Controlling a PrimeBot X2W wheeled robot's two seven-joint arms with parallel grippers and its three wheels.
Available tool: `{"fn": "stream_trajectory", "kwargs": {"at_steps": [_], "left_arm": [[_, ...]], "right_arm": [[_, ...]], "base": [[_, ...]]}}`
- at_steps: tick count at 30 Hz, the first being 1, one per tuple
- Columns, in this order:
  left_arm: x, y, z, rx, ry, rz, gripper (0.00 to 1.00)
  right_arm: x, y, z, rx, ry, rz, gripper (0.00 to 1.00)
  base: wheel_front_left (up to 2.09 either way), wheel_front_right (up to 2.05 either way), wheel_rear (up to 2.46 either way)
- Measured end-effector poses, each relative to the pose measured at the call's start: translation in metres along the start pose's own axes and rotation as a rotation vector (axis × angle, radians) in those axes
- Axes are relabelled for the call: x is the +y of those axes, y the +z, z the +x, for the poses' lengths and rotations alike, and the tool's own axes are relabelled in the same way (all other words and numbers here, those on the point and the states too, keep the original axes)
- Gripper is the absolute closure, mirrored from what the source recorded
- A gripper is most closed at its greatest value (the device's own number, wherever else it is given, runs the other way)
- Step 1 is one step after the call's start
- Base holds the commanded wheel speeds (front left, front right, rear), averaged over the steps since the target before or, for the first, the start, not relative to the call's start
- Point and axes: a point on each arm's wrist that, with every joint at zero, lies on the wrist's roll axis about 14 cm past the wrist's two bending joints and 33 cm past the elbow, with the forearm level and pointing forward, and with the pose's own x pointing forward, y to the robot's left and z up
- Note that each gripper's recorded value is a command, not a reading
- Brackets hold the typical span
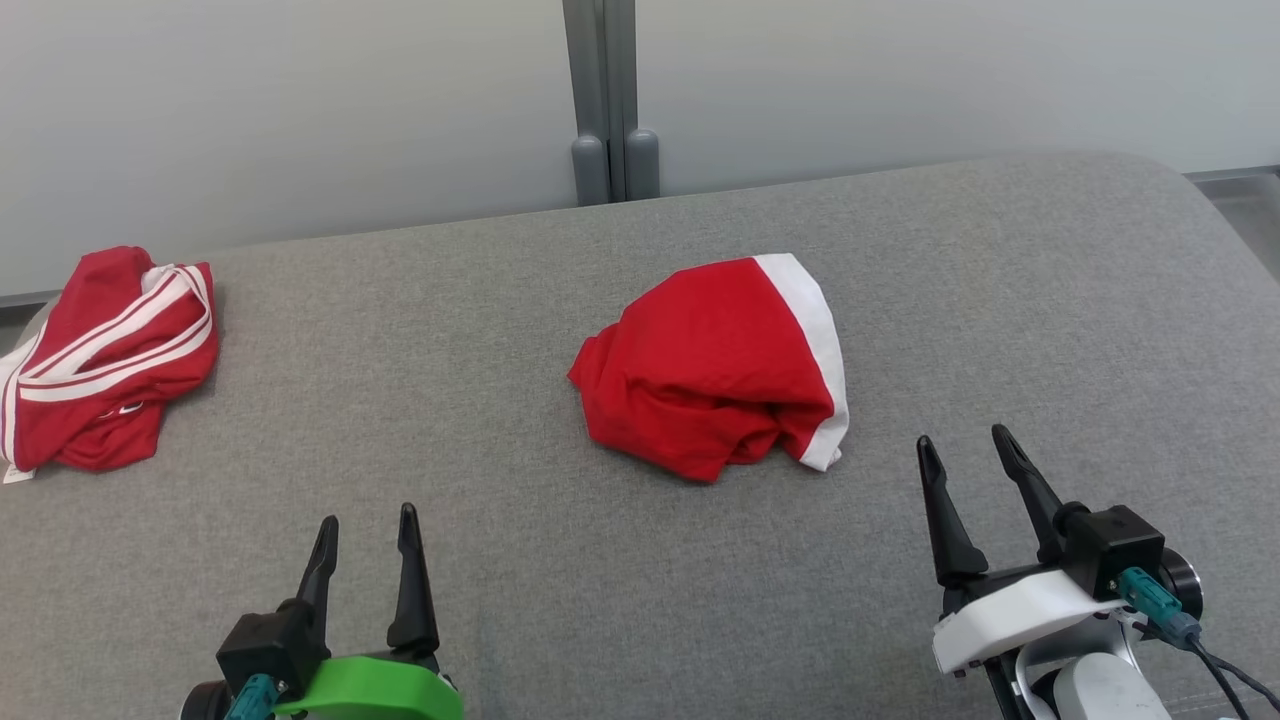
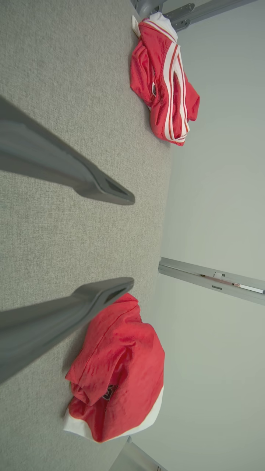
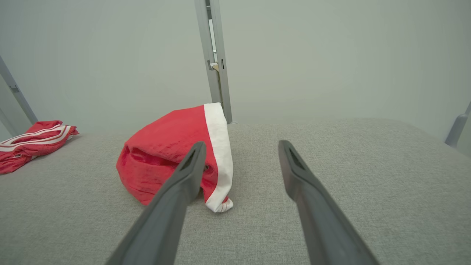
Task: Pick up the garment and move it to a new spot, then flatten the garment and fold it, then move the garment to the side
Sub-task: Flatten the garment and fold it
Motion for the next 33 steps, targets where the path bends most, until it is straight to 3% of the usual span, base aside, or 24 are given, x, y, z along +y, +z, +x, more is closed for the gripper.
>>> {"fn": "stream_trajectory", "kwargs": {"at_steps": [15,22,27,33], "left_arm": [[0.002,-0.008,-0.003,0.024,0.007,0.000,0.00],[0.006,-0.012,0.000,0.037,0.019,-0.002,0.00],[0.007,-0.015,0.003,0.048,0.024,-0.002,0.00],[0.015,-0.019,0.005,0.059,0.050,-0.006,0.00]], "right_arm": [[0.001,-0.012,0.004,0.036,0.004,0.003,0.00],[-0.007,0.002,0.054,0.015,0.000,-0.025,0.00],[0.006,0.001,0.101,0.111,0.046,-0.068,0.00],[0.026,-0.036,0.132,0.336,0.117,-0.106,0.00]], "base": [[0.00,0.00,0.00],[0.00,0.00,0.00],[0.00,0.00,0.00],[0.00,0.00,0.00]]}}
